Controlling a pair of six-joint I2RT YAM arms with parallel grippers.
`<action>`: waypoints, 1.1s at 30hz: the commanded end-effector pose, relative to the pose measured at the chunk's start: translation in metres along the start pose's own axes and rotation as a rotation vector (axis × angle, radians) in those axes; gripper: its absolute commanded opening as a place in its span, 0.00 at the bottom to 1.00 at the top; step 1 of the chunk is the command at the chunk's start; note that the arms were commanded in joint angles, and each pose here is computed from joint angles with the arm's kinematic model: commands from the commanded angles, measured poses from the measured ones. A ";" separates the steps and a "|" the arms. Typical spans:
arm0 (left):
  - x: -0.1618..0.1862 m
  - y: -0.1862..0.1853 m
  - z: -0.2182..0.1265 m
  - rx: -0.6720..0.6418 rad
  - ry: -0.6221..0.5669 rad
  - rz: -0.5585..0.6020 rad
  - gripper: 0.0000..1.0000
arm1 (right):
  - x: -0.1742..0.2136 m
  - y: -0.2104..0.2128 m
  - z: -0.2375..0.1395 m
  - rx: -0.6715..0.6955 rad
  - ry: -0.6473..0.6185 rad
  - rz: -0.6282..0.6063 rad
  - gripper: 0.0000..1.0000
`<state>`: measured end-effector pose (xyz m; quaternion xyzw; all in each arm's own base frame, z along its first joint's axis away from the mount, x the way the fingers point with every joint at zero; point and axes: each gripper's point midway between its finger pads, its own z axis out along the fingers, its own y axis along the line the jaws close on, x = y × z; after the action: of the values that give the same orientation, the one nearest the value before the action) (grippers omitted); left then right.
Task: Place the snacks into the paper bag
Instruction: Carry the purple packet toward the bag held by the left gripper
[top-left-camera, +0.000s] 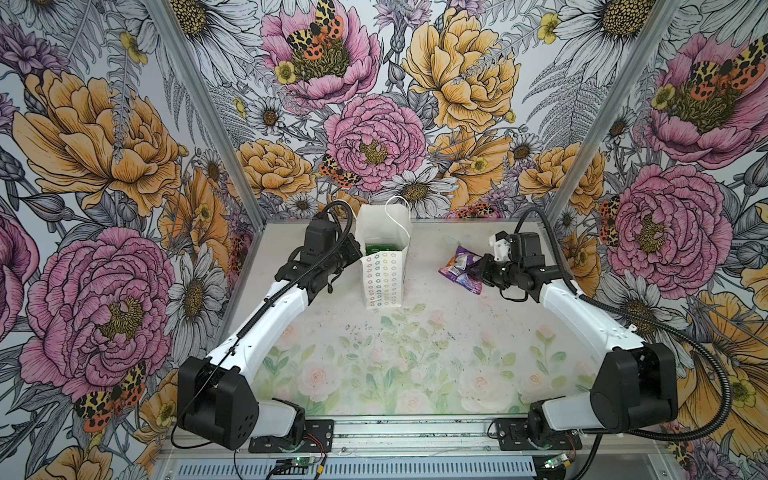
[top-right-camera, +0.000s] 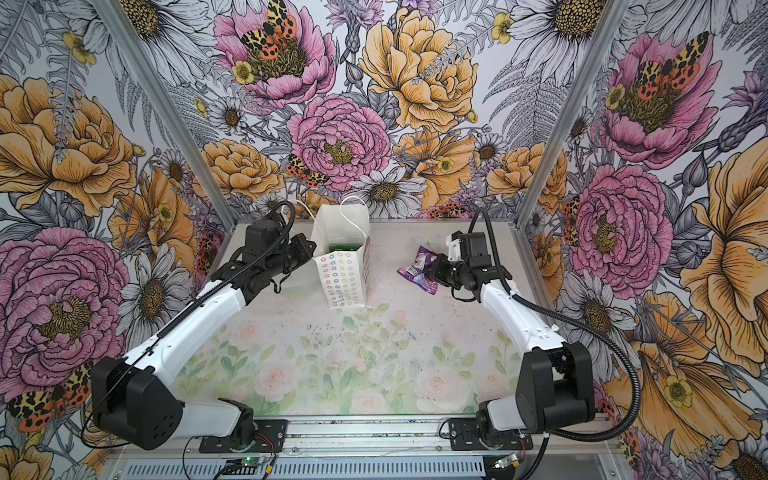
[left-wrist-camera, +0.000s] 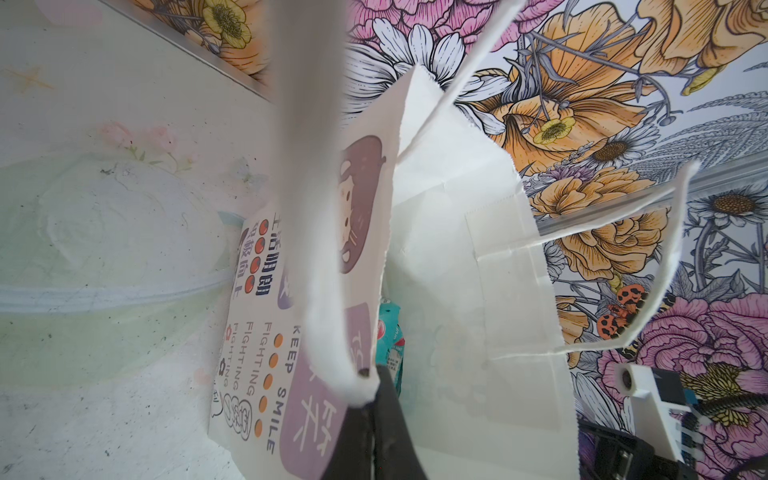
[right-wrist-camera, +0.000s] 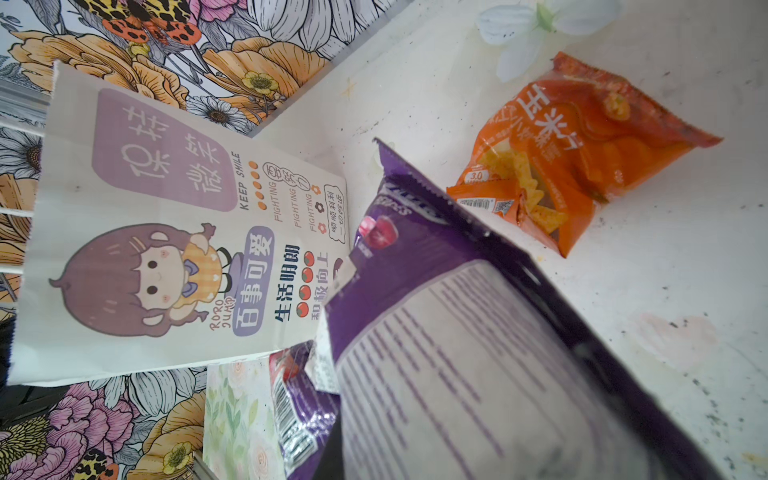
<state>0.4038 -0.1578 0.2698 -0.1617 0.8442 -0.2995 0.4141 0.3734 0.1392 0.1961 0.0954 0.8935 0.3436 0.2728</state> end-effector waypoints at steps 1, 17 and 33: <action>0.003 -0.008 0.000 0.021 0.021 0.001 0.00 | -0.021 0.036 -0.019 -0.087 -0.083 -0.108 0.00; 0.004 -0.007 -0.002 0.019 0.016 0.002 0.00 | -0.018 0.094 -0.032 -0.144 -0.136 -0.349 0.00; 0.004 -0.008 0.000 0.023 0.022 0.003 0.00 | -0.004 0.147 -0.055 -0.154 -0.246 -0.661 0.00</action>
<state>0.4038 -0.1578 0.2698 -0.1617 0.8442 -0.2995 0.4141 0.3414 0.2160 0.2769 -0.1462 0.8529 0.3028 0.3993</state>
